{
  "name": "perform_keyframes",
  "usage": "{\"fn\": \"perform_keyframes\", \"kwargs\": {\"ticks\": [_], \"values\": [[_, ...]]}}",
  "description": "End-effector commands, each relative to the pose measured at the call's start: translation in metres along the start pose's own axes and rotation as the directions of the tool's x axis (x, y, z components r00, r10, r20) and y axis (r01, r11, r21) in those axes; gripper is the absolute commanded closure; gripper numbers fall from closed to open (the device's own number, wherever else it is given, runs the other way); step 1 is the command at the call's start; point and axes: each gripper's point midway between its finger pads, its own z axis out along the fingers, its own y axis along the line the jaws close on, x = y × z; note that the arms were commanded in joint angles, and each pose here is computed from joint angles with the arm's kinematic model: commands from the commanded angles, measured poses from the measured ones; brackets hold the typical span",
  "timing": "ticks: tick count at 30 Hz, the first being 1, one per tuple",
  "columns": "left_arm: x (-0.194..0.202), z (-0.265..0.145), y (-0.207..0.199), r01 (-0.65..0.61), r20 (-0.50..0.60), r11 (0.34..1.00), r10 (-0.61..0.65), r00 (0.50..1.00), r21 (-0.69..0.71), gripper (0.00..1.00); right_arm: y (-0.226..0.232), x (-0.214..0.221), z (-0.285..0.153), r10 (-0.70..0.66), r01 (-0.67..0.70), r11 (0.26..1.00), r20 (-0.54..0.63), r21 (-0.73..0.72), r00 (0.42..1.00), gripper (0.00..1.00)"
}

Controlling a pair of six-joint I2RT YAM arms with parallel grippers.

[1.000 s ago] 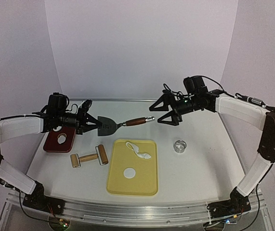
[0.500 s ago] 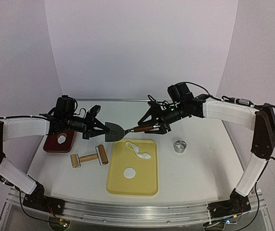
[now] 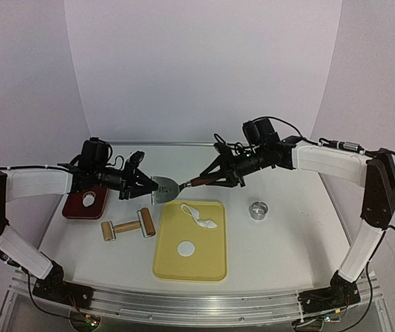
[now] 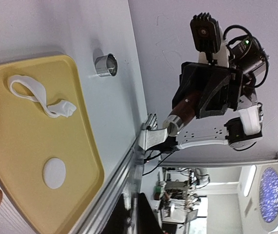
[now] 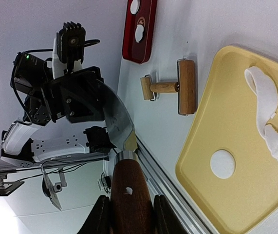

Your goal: Roll out the dumpling wrappers from the dough

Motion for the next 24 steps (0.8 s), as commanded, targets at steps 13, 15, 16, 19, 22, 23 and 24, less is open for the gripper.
{"fn": "perform_keyframes", "kwargs": {"ticks": [13,15,16,19,22,23,24], "values": [[0.060,-0.021,0.076,0.024,-0.050,0.854,-0.058,0.997,-0.519,0.35,-0.071,0.084,-0.066,0.119,-0.139,0.933,0.080,0.332,0.990,1.00],[0.074,-0.017,0.084,0.048,-0.058,0.843,-0.093,0.994,-0.536,0.41,-0.082,0.094,-0.068,0.144,-0.160,0.918,0.073,0.363,0.987,1.00],[0.079,-0.016,0.088,0.057,-0.058,0.832,-0.107,0.993,-0.552,0.41,-0.089,0.097,-0.068,0.161,-0.176,0.909,0.072,0.379,0.984,1.00],[0.091,-0.009,0.100,0.076,-0.054,0.799,-0.134,0.989,-0.596,0.43,-0.107,0.103,-0.064,0.208,-0.220,0.879,0.073,0.422,0.975,1.00],[0.100,0.002,0.106,0.084,-0.065,0.793,-0.154,0.986,-0.603,0.44,-0.122,0.107,-0.059,0.233,-0.238,0.853,0.069,0.464,0.970,1.00],[0.103,0.007,0.108,0.081,-0.075,0.791,-0.159,0.985,-0.607,0.44,-0.125,0.108,-0.057,0.232,-0.233,0.848,0.063,0.476,0.971,1.00],[0.105,0.010,0.110,0.076,-0.086,0.792,-0.160,0.983,-0.606,0.44,-0.129,0.108,-0.055,0.231,-0.232,0.840,0.064,0.490,0.971,1.00]]}}
